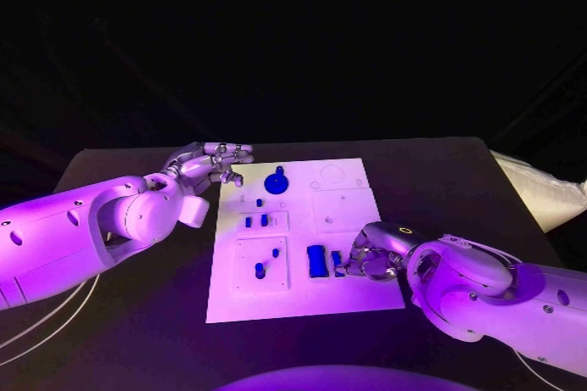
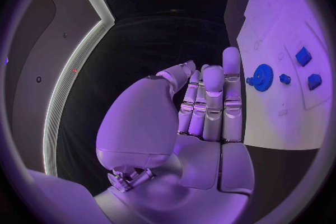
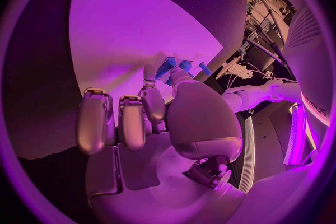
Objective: Assemble the parts on the task board
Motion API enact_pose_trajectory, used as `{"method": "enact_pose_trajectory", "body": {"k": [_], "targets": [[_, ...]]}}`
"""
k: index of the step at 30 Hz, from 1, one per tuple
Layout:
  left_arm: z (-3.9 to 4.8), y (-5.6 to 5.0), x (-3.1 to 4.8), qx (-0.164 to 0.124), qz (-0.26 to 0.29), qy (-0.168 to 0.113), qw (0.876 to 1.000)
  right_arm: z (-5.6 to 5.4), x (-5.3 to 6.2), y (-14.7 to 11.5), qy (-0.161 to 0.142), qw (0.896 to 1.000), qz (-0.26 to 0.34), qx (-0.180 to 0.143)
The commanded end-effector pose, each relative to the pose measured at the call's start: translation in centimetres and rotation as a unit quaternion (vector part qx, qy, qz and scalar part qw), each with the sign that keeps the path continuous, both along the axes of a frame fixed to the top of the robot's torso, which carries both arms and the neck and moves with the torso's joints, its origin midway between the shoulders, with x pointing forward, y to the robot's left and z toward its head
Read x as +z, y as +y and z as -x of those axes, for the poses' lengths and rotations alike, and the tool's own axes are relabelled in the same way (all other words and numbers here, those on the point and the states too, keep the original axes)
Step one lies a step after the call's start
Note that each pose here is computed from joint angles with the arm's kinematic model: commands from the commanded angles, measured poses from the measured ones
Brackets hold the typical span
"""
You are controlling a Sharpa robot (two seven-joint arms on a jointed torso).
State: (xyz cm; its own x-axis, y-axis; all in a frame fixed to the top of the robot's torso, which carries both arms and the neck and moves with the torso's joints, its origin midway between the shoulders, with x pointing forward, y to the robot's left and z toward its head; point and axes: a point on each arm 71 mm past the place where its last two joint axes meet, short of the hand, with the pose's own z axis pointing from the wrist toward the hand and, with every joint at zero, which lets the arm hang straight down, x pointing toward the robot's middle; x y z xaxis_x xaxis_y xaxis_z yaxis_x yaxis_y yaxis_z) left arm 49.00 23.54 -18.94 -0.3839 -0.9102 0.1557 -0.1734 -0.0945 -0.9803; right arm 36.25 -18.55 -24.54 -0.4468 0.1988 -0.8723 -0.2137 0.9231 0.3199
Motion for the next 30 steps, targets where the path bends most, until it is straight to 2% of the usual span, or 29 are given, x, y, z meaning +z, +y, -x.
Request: {"method": "enact_pose_trajectory", "body": {"k": [1,14,24,30], "targets": [[0.05,-0.3,0.05,-0.011,0.005,-0.002,1.000,0.0,-0.3,0.1,0.008,1.000,0.006,0.008],[0.05,-0.2,0.02,-0.010,0.005,-0.001,1.000,-0.7,-0.7,0.1,0.004,1.000,0.007,0.003],[0.05,-0.2,-0.09,-0.010,0.004,0.000,1.000,-0.7,-0.4,0.1,-0.004,1.000,-0.015,0.004],[0.04,-0.2,-0.16,-0.009,0.004,0.000,1.000,-1.1,0.2,-0.7,0.029,0.996,-0.078,-0.026]]}}
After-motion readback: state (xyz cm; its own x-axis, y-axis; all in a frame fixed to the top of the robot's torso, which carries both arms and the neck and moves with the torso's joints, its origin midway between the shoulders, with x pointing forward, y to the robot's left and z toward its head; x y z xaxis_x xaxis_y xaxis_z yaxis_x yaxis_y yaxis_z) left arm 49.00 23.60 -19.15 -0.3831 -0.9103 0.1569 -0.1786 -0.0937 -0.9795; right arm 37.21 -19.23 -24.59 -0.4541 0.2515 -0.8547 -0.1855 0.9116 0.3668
